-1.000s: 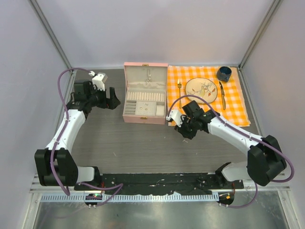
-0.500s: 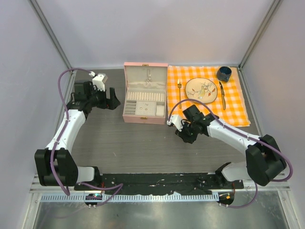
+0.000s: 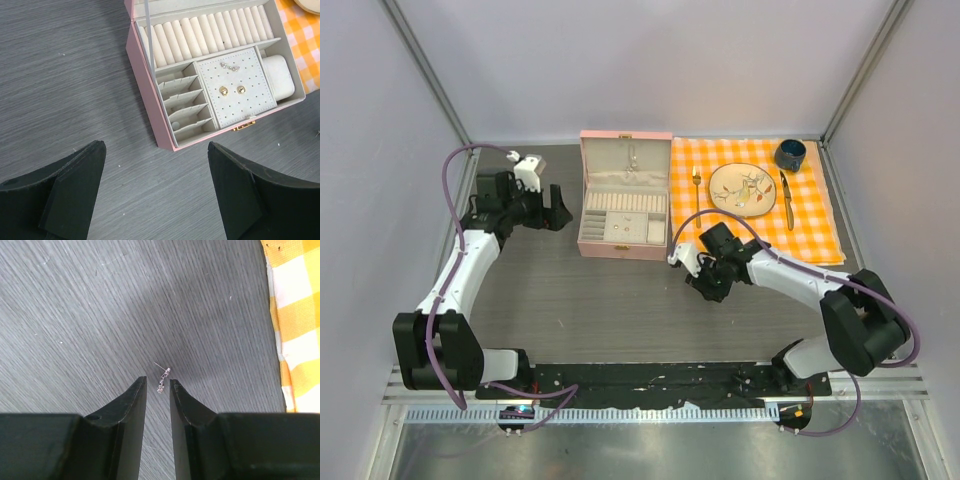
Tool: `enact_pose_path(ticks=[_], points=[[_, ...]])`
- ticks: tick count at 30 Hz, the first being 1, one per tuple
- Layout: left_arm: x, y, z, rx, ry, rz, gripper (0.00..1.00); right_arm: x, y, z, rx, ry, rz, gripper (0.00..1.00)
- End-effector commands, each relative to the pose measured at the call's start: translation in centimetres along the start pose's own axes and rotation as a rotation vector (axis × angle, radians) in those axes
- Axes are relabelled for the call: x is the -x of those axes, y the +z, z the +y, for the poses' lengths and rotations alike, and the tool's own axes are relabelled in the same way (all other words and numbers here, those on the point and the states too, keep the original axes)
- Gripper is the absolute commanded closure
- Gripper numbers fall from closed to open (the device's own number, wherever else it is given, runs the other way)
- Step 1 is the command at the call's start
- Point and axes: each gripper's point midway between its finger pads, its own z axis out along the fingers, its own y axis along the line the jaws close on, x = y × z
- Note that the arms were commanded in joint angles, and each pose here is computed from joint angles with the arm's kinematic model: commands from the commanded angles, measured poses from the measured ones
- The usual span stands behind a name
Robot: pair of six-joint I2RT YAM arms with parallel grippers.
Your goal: Organize the mixed jewelry
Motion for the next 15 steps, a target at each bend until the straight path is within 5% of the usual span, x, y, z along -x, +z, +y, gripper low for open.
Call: enact_pose_path(ticks=[1, 15], points=[[0.27, -0.01, -0.02, 0.000, 0.022, -0.014, 0.12, 0.90, 0.21, -0.89, -0.030, -0.001, -0.032, 0.70], [0.11, -0.08, -0.06, 0.002, 0.023, -0.015, 0.12, 0.65, 0.87, -1.33, -0.038, -0.003, -0.012, 0.73]])
